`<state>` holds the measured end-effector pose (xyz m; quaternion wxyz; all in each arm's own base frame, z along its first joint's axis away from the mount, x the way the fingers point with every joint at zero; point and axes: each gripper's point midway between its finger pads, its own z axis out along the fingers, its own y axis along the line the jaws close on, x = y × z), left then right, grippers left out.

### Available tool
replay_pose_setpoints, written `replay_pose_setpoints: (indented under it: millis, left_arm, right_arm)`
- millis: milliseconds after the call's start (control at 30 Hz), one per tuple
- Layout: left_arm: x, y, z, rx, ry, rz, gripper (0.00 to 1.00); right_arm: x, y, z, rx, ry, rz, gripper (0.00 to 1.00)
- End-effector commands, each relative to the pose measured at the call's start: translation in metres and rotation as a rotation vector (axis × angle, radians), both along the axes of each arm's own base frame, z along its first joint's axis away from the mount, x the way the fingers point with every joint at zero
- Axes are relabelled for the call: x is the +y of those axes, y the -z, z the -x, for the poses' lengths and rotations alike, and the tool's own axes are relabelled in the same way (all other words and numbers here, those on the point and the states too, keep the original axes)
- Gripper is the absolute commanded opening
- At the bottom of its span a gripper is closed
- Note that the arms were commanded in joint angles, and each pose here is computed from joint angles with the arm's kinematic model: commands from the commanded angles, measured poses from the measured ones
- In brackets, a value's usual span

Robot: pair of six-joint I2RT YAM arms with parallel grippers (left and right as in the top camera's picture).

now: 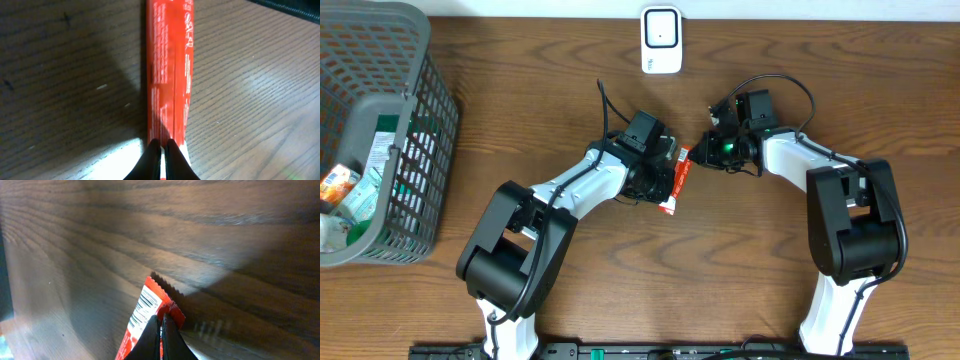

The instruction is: Scan the item barcode

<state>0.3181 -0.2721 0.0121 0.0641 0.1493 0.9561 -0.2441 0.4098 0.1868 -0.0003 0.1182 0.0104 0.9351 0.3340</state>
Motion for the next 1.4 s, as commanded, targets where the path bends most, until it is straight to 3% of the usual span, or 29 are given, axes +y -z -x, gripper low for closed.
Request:
replay_pose_setpoints:
  millis: [0, 267, 567, 900, 1200, 1267, 1367]
  left_arm:
    - [-0.003, -0.015, -0.003, -0.05, 0.039, 0.02, 0.07]
    - [-0.009, -0.032, -0.011, -0.111, 0.042, 0.055, 0.07]
    - [-0.006, 0.002, -0.001, -0.033, 0.049, 0.014, 0.07]
    - [-0.006, 0.023, 0.01, 0.028, 0.049, -0.018, 0.07]
    - [-0.002, 0.002, 0.001, -0.029, 0.034, -0.034, 0.07]
    - [-0.001, -0.022, -0.011, -0.109, 0.017, -0.037, 0.07]
    - [0.008, -0.066, -0.026, -0.24, -0.025, -0.054, 0.08]
  right_arm:
    - [-0.002, 0.015, 0.004, 0.033, 0.007, 0.034, 0.01]
    - [-0.014, 0.024, 0.009, 0.068, 0.038, 0.103, 0.01]
    - [-0.009, 0.024, 0.009, 0.06, 0.029, 0.105, 0.01]
    - [-0.03, 0.037, 0.019, 0.113, 0.073, 0.228, 0.01]
    - [-0.019, 0.026, 0.011, 0.091, 0.056, 0.145, 0.01]
    - [-0.015, 0.016, 0.005, 0.075, 0.05, 0.11, 0.04]
    - [-0.012, -0.002, -0.005, 0.043, 0.047, 0.073, 0.21]
